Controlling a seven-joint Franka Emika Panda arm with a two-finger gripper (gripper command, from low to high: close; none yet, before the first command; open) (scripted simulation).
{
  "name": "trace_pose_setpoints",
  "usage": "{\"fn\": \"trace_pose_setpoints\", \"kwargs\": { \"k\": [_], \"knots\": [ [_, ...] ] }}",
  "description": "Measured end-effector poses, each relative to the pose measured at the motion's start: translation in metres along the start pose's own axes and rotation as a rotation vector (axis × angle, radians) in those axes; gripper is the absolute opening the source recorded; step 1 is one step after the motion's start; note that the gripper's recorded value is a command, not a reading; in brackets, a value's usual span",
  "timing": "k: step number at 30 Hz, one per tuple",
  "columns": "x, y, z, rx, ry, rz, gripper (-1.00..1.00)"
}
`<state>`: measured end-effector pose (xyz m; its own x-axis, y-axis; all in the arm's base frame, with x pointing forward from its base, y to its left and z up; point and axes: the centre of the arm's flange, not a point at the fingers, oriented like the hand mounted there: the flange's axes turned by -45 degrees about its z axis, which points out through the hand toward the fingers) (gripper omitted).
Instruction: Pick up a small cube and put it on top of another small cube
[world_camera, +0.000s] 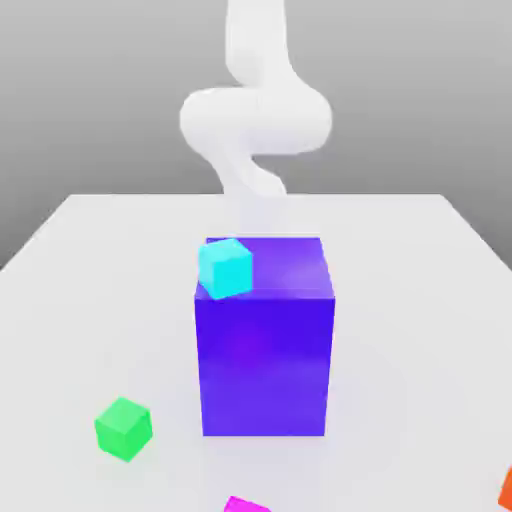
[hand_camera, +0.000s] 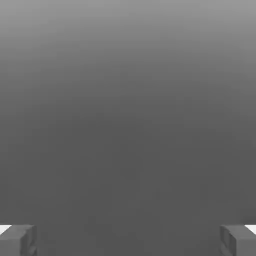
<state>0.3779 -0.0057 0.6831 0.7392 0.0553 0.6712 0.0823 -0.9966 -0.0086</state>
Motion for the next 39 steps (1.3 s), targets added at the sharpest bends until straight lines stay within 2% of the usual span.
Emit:
{"fn": "trace_pose_setpoints", "kwargs": {
  "k": [10,19,26,34,38,39],
  "knots": [
    [-0.015,0.011,0.173,0.214,-0.224,-0.270,0.00],
    [-0.072,0.006,0.312,0.339,-0.386,-0.519,0.00],
    [-0.133,0.008,0.396,0.389,-0.504,-0.729,0.00],
    [-0.202,0.022,0.461,0.401,-0.639,-1.008,0.00],
    [-0.239,0.026,0.501,0.398,-0.660,-1.060,0.00],
    [-0.249,0.026,0.511,0.399,-0.661,-1.060,-1.00]
  ]
}}
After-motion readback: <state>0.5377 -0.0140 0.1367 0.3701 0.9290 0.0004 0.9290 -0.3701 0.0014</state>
